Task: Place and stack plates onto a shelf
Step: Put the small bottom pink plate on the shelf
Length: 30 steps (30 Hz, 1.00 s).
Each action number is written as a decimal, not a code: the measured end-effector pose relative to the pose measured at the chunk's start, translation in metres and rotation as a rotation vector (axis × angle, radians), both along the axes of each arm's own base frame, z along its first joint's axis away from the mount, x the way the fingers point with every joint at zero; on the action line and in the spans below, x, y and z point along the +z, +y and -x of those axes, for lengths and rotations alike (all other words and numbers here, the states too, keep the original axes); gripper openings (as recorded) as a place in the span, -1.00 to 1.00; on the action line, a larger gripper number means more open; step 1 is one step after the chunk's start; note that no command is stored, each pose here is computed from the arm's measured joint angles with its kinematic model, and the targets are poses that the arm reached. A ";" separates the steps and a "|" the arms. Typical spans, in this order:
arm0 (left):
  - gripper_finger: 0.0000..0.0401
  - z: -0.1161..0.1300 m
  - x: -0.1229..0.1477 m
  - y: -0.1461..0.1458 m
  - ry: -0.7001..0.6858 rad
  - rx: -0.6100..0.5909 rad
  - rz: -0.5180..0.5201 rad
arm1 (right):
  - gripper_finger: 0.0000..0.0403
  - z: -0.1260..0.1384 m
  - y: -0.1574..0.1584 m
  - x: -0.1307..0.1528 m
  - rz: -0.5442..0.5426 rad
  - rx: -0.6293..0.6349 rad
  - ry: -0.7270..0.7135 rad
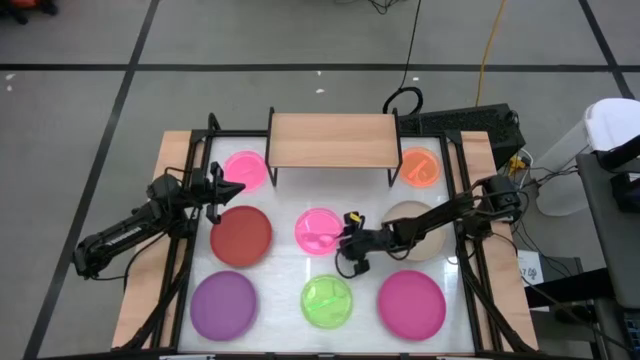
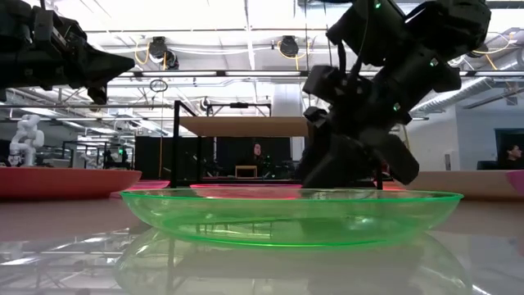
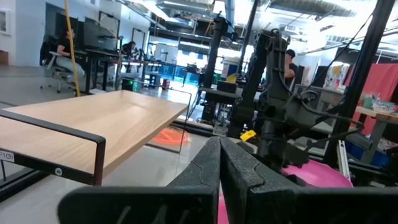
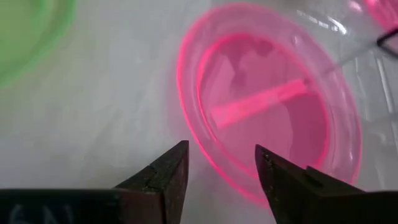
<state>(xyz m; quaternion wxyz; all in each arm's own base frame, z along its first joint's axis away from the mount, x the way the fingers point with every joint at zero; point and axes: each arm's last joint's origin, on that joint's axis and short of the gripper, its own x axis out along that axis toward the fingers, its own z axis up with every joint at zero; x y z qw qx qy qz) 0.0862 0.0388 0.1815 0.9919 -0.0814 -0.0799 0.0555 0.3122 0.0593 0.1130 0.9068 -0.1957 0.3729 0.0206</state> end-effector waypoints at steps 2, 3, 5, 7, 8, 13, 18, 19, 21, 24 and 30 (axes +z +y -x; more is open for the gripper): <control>-0.97 0.000 0.000 0.000 -0.001 0.000 0.000 | -0.21 0.000 -0.001 -0.002 0.001 -0.006 0.013; -0.97 0.000 0.000 0.000 0.000 0.000 0.000 | -0.22 0.000 -0.001 -0.003 0.002 -0.006 0.014; -0.97 0.000 0.000 0.000 0.000 0.000 0.000 | -0.24 0.000 -0.001 -0.003 0.009 0.001 0.015; -0.97 0.000 0.000 0.000 0.000 0.000 0.000 | -0.29 0.000 -0.001 -0.003 0.020 0.013 0.017; -0.97 0.000 0.000 0.000 0.000 0.000 0.000 | -0.32 0.000 -0.001 -0.003 0.023 0.017 0.018; -0.97 0.000 0.000 0.000 0.000 0.000 0.000 | -0.54 0.000 -0.005 -0.003 0.039 0.020 0.023; -0.97 0.000 0.000 0.000 0.000 0.000 0.000 | -0.85 -0.001 -0.009 -0.003 0.040 0.007 0.026; -0.97 0.000 0.000 0.000 0.000 0.000 0.000 | -0.92 -0.001 -0.009 -0.003 0.039 0.006 0.026; -0.97 0.000 0.000 0.000 0.000 0.000 0.000 | -0.98 -0.001 -0.010 -0.003 0.042 0.007 0.028; -0.97 0.000 0.000 0.000 0.000 0.000 0.000 | -0.98 -0.001 -0.009 -0.003 0.051 0.046 0.025; -0.97 0.000 0.000 0.000 0.000 0.000 0.000 | -1.00 -0.019 -0.001 0.037 0.122 0.143 -0.186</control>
